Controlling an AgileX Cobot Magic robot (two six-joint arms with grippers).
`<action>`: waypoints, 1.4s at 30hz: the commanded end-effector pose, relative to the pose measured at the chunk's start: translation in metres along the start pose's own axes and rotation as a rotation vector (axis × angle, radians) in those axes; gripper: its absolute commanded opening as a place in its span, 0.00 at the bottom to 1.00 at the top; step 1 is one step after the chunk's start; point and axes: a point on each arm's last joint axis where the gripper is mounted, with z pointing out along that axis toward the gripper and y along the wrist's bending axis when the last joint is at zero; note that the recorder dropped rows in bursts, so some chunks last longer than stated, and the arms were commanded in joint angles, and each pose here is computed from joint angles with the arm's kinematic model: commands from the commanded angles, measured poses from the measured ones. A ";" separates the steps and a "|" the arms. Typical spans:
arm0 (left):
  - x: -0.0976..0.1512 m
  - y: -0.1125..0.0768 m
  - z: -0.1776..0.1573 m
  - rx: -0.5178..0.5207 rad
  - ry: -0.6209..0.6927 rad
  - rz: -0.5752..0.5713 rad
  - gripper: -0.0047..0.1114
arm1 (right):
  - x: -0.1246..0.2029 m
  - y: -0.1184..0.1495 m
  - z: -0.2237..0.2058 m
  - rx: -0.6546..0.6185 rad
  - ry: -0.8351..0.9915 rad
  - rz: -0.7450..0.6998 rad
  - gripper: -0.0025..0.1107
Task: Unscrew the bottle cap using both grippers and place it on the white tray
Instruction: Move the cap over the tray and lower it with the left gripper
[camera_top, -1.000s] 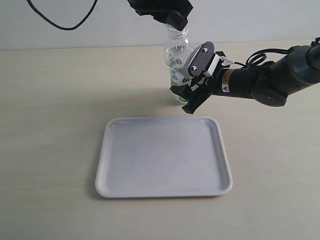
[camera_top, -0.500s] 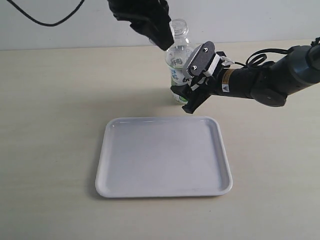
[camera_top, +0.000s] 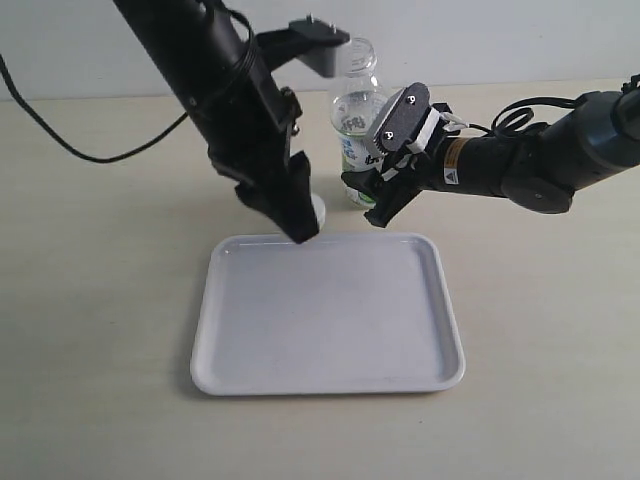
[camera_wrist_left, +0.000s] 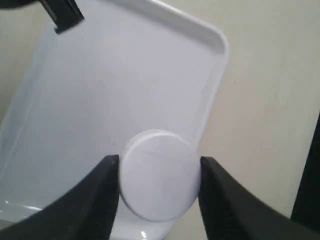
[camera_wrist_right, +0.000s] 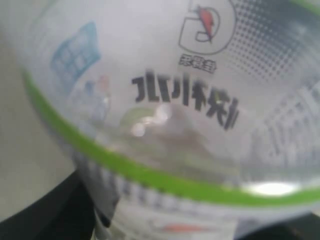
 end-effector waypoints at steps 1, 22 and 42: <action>0.016 0.000 0.023 -0.059 0.063 0.076 0.04 | 0.039 0.010 0.001 -0.040 0.251 -0.035 0.02; 0.041 0.013 0.096 -0.094 0.014 0.134 0.04 | 0.039 0.010 0.001 -0.039 0.251 -0.033 0.02; 0.048 0.023 0.119 -0.098 0.050 0.131 0.74 | 0.039 0.010 0.001 -0.039 0.251 -0.033 0.02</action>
